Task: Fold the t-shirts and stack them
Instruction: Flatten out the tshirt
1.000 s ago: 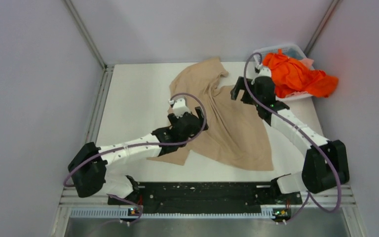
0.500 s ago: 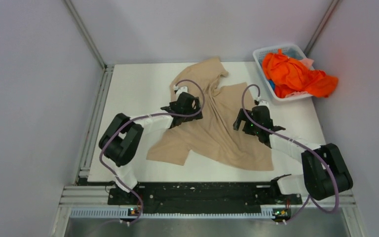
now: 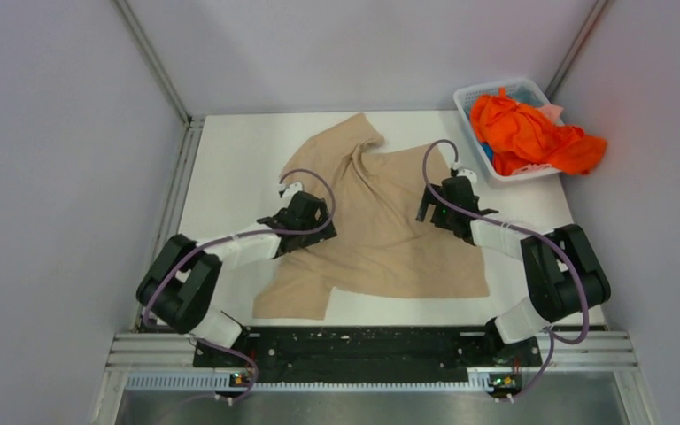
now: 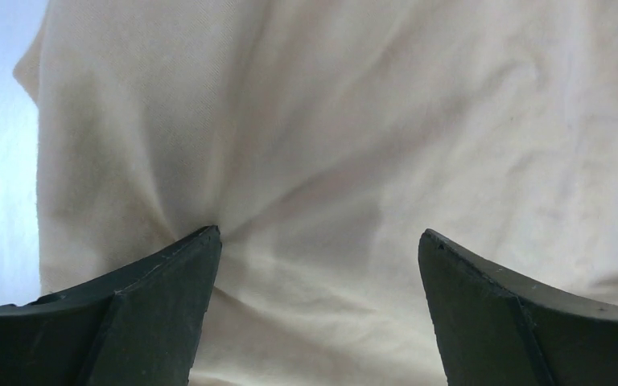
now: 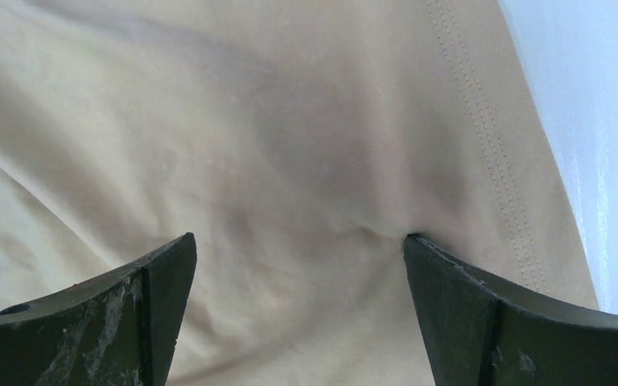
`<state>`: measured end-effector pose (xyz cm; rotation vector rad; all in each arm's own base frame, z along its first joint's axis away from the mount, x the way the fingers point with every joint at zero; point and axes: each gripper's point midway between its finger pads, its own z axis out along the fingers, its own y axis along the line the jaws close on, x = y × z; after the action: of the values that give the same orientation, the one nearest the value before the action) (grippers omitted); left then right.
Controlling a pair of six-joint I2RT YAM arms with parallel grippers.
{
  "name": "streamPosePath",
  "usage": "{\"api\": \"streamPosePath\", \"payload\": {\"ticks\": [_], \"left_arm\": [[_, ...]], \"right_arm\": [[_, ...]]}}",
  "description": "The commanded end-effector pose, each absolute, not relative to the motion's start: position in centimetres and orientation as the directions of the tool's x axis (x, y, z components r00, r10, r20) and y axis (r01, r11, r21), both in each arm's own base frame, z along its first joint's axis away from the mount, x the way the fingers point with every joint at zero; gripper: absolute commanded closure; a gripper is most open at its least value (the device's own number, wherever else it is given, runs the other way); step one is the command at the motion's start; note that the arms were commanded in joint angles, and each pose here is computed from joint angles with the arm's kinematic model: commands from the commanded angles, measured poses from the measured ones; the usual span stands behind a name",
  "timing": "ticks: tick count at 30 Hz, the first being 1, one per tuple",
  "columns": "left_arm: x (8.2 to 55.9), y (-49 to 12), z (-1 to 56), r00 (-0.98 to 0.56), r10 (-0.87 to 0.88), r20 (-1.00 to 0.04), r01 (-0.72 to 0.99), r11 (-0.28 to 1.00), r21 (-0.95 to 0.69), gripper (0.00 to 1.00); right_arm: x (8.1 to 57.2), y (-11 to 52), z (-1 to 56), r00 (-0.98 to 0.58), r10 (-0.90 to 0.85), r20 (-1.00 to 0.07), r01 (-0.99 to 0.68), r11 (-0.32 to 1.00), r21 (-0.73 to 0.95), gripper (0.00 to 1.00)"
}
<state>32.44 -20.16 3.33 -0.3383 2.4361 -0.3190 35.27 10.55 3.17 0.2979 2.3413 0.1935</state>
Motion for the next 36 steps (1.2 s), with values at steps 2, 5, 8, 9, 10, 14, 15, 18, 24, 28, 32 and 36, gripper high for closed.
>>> {"api": "streamPosePath", "payload": {"ticks": [2, 5, 8, 9, 10, 14, 15, 18, 24, 28, 32, 36], "left_arm": [[22.0, -17.3, -0.9, -0.869, -0.370, -0.330, -0.258, 0.906, -0.336, 0.02], [18.7, -19.1, -1.6, -0.899, -0.368, -0.237, -0.244, 0.871, -0.426, 0.02], [17.8, -18.2, -1.9, -0.890, -0.367, -0.270, -0.261, 0.897, -0.357, 0.02], [18.1, -17.8, -1.4, -0.883, -0.364, -0.296, -0.263, 0.906, -0.331, 0.02], [18.7, -17.5, -0.6, -0.872, -0.363, -0.328, -0.264, 0.914, -0.308, 0.02], [21.3, -17.0, 4.7, -0.806, -0.342, -0.484, -0.227, 0.932, -0.281, 0.01], [22.0, -17.1, 6.0, -0.785, -0.338, -0.519, -0.207, 0.933, -0.294, 0.01], [25.2, -17.3, 10.0, -0.683, -0.344, -0.645, -0.161, 0.931, -0.326, 0.01], [32.5, -17.1, 13.5, -0.590, -0.364, -0.721, -0.178, 0.929, -0.323, 0.01], [37.9, -16.8, 12.1, -0.615, -0.362, -0.701, -0.204, 0.931, -0.302, 0.01], [43.5, -17.0, 10.1, -0.651, -0.411, -0.639, -0.221, 0.907, -0.359, 0.01], [47.1, -15.8, 7.1, -0.675, -0.447, -0.587, -0.277, 0.891, -0.359, 0.01]], "right_arm": [[34.9, 10.5, 3.4, -0.702, 0.245, -0.668, 0.146, 0.969, 0.201, 0.01], [36.3, 10.5, 6.2, -0.639, 0.239, -0.731, 0.118, 0.970, 0.214, 0.01], [36.5, 10.6, 8.1, -0.606, 0.237, -0.760, 0.093, 0.969, 0.228, 0.01], [36.4, 10.6, 8.6, -0.595, 0.240, -0.767, 0.092, 0.968, 0.232, 0.01], [36.4, 10.5, 9.1, -0.584, 0.243, -0.774, 0.095, 0.968, 0.233, 0.01], [35.8, 9.2, 11.8, -0.521, 0.254, -0.815, 0.121, 0.967, 0.224, 0.01], [35.7, 8.9, 12.5, -0.501, 0.259, -0.826, 0.127, 0.966, 0.226, 0.01], [36.1, 9.4, 15.0, -0.422, 0.292, -0.858, 0.088, 0.956, 0.281, 0.01], [37.8, 12.7, 16.8, -0.424, 0.269, -0.865, -0.073, 0.941, 0.329, 0.01], [40.5, 14.4, 16.0, -0.481, 0.239, -0.843, -0.102, 0.940, 0.325, 0.01], [44.3, 15.6, 12.9, -0.534, 0.215, -0.818, -0.079, 0.950, 0.301, 0.01], [47.0, 15.9, 9.5, -0.594, 0.202, -0.779, -0.024, 0.963, 0.268, 0.01]]}}
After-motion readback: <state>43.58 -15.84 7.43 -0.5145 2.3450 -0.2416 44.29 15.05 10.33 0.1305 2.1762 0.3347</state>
